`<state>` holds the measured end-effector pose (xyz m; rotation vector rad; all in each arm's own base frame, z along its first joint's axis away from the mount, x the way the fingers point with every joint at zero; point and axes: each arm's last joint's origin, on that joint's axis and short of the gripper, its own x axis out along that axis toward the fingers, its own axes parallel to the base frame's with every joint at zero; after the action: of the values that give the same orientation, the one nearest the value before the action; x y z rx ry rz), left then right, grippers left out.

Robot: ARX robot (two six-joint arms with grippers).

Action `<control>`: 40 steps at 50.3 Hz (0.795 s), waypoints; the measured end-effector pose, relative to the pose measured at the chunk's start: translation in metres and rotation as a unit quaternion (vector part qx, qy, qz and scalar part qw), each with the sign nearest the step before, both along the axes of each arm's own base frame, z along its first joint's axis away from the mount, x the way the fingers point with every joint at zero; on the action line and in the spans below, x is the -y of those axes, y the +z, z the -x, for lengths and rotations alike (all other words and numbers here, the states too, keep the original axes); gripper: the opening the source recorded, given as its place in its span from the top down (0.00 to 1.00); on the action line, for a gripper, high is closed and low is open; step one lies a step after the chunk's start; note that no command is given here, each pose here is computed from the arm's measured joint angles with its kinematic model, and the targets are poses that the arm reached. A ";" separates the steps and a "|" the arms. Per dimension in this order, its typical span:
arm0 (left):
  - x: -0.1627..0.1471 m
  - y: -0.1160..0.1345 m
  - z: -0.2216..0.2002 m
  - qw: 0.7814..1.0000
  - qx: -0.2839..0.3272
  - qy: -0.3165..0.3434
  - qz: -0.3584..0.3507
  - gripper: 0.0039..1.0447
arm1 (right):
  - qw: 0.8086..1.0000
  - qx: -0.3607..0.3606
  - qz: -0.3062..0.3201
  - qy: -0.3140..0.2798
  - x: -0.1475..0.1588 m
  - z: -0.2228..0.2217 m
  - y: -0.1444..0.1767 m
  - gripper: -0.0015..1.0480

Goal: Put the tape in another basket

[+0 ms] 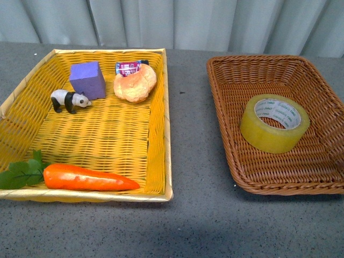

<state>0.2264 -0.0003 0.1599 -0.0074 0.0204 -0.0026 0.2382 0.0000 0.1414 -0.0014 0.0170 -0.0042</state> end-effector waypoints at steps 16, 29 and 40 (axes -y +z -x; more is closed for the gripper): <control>0.000 0.002 0.037 1.000 0.003 0.001 0.000 0.97 | 1.000 -0.002 0.000 0.000 0.000 0.042 0.008 0.99; 0.000 0.002 0.062 1.000 0.004 0.001 0.000 0.97 | 1.000 0.002 0.000 0.001 0.000 0.068 0.021 0.99; 0.000 0.003 0.079 1.000 0.005 0.001 0.000 0.97 | 1.000 0.001 0.000 0.002 0.000 0.087 0.021 0.99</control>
<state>0.1474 -0.0001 0.1631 -0.0074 0.0109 -0.0011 0.1511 0.0000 0.1619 -0.0010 0.0158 -0.0011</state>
